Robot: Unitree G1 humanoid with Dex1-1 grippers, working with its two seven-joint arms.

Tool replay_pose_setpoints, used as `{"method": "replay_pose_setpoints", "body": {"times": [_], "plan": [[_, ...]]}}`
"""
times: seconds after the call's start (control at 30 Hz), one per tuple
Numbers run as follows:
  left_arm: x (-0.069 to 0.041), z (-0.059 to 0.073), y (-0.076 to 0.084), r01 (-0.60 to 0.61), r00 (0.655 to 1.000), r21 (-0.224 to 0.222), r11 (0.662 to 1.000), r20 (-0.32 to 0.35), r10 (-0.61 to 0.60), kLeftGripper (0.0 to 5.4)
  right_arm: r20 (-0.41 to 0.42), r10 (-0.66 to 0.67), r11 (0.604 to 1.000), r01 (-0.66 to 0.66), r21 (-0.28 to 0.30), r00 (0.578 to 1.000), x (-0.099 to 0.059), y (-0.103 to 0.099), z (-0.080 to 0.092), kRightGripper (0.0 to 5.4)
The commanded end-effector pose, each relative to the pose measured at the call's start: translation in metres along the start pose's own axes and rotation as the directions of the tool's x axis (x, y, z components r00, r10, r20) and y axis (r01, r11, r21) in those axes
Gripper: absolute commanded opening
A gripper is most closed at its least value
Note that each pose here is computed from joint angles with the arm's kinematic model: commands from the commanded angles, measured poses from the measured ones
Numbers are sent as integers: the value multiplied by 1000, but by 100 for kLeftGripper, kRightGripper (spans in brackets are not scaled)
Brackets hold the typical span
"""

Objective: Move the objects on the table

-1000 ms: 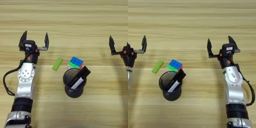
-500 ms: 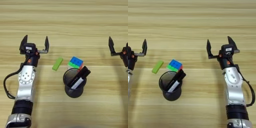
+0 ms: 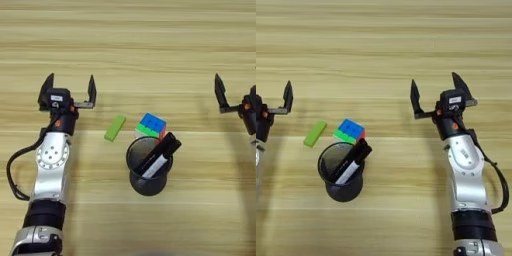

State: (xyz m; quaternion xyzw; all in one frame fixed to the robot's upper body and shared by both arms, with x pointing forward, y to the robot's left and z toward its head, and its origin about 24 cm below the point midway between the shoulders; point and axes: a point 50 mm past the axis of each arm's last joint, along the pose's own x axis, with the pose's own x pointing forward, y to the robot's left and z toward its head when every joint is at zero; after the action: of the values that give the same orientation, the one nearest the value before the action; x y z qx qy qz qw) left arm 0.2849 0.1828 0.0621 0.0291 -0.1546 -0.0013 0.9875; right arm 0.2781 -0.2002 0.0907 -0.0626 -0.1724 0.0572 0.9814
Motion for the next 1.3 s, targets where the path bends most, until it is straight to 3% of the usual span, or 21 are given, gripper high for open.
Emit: {"method": "replay_pose_setpoints", "body": {"times": [0.03, 0.2, 0.3, 0.37, 0.43, 0.53, 0.7, 0.87, 0.93, 1.0, 1.3], "plan": [[2, 1, 2, -5, 1000, 6, 1000, 3, 5, 538, 41, 15, 1000, -15, -6, 999, 2, -2, 8, 540], [2, 1, 1, -6, 1000, 5, 1000, 3, 6, 538, 107, 119, 993, -119, -2, 987, 6, 1, 27, 540], [2, 1, 0, -5, 1000, 5, 1000, 2, 5, 538, 162, 271, 961, -277, 15, 949, 5, 11, 44, 540], [2, 2, -2, -4, 1000, 6, 1000, 4, 4, 538, 200, 428, 894, -445, 46, 881, 1, 21, 58, 540], [2, 2, -3, -4, 1000, 6, 1000, 5, 4, 538, 200, 573, 799, -597, 80, 794, -6, 30, 65, 540], [2, 2, -4, -4, 1000, 6, 1000, 6, 4, 538, 185, 711, 665, -735, 136, 678, -17, 40, 68, 540], [2, 2, -4, -3, 1000, 5, 1000, 8, 3, 538, 148, 882, 407, -882, 238, 447, -42, 48, 72, 540], [2, 2, -5, -2, 1000, 4, 1000, 8, 2, 538, 68, 947, 280, -913, 297, 313, -58, 47, 63, 540], [2, 2, -5, -1, 1000, 4, 1000, 7, 1, 538, 32, 961, 251, -916, 311, 274, -63, 47, 58, 540], [2, 2, -6, 0, 1000, 4, 1000, 6, 0, 538, 6, 965, 246, -915, 321, 262, -65, 46, 54, 540], [1, 3, -5, -1, 1000, 5, 1000, 8, 1, 538, -78, 960, 279, -893, 354, 269, -70, 46, 37, 540]]}}
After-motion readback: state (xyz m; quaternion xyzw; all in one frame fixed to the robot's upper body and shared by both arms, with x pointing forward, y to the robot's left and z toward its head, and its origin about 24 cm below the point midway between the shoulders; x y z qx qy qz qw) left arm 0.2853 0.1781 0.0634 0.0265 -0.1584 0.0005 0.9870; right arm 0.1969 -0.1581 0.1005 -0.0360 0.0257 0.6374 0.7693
